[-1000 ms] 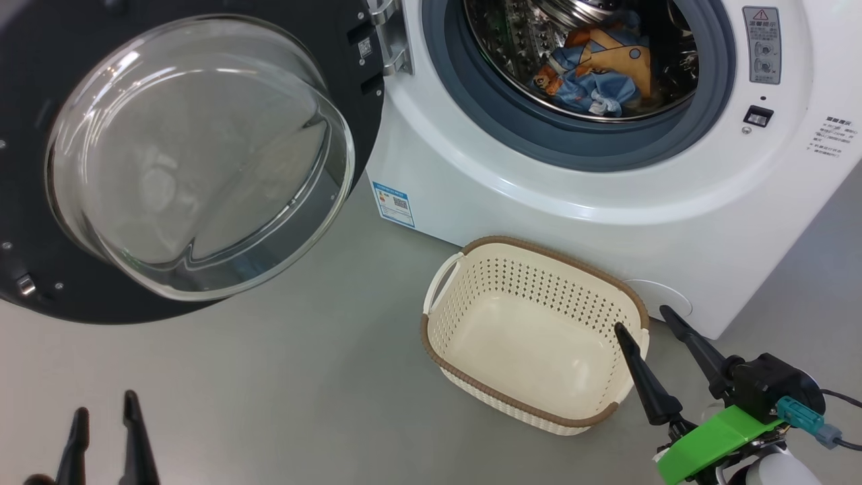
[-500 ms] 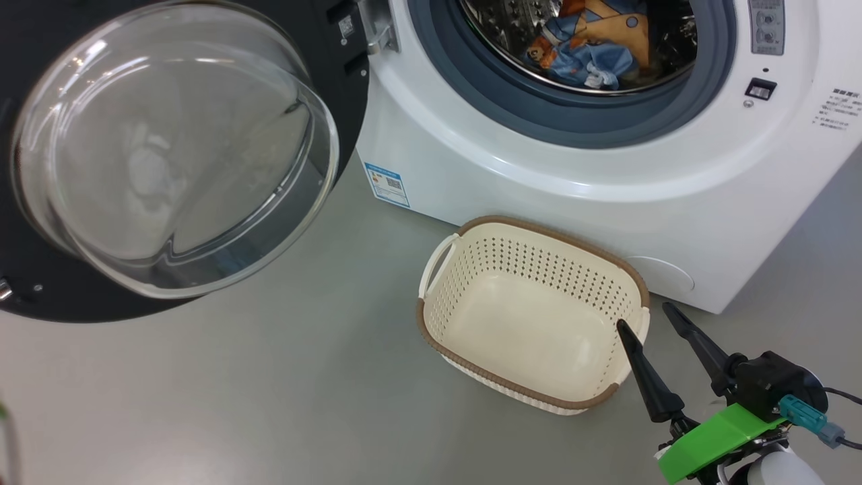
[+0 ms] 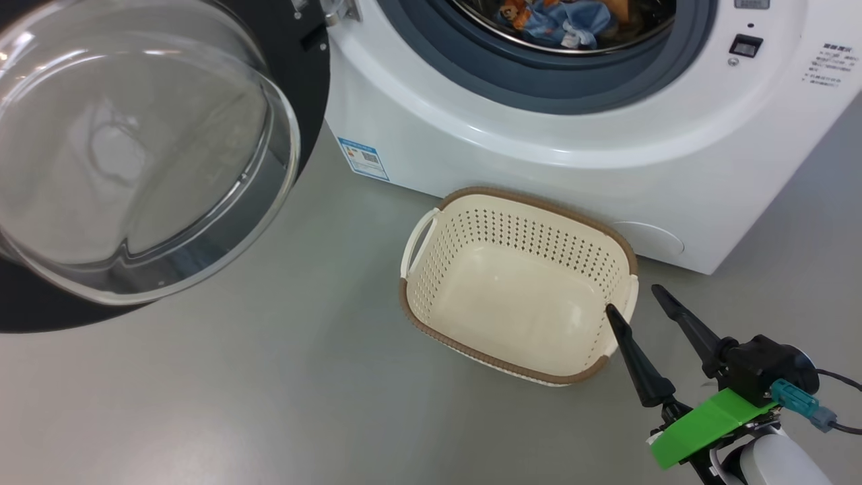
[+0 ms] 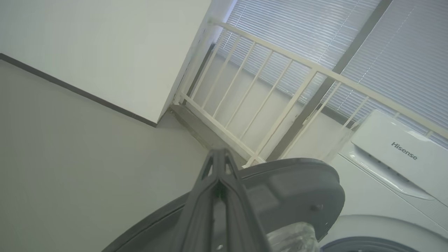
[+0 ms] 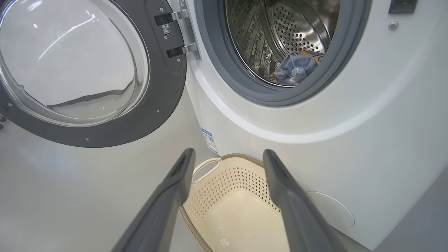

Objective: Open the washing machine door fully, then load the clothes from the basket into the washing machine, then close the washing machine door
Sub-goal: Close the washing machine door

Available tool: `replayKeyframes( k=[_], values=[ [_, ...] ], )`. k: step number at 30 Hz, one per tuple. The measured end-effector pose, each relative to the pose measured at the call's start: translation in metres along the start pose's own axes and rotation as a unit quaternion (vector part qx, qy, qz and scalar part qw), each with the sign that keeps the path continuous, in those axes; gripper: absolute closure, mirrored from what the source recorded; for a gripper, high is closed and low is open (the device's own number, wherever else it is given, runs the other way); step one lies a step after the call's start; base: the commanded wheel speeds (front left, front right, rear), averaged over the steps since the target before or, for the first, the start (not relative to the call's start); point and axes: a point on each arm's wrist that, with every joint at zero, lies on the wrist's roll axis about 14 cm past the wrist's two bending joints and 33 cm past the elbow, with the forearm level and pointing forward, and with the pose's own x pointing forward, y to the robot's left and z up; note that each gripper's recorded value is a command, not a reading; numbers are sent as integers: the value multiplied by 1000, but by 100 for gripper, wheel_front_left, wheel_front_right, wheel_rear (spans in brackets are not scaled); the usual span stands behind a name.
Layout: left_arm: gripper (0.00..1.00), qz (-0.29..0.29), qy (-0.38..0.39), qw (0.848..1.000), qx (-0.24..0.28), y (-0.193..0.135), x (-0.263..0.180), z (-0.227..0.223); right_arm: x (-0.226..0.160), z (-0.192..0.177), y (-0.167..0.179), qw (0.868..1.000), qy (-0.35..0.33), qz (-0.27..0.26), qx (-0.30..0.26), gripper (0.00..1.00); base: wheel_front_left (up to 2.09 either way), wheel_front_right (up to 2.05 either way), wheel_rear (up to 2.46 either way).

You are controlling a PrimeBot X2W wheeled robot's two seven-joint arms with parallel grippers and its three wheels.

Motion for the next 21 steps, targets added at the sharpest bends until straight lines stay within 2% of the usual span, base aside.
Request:
replayKeyframes(
  k=[2,8,15,21],
  values=[
    [100,11,40,999,-14,4,10,-10,-1,-4,-1,1000,5,0,2,0,0,0,0],
    [100,38,89,995,-9,10,33,-10,3,-7,-7,1000,5,0,1,0,0,0,0],
    [100,66,176,982,-12,16,46,-43,3,-18,-14,1000,17,0,3,0,0,0,0],
    [100,82,195,977,-24,20,51,-54,3,-25,-17,1000,23,-1,6,0,0,0,0]
  ],
)
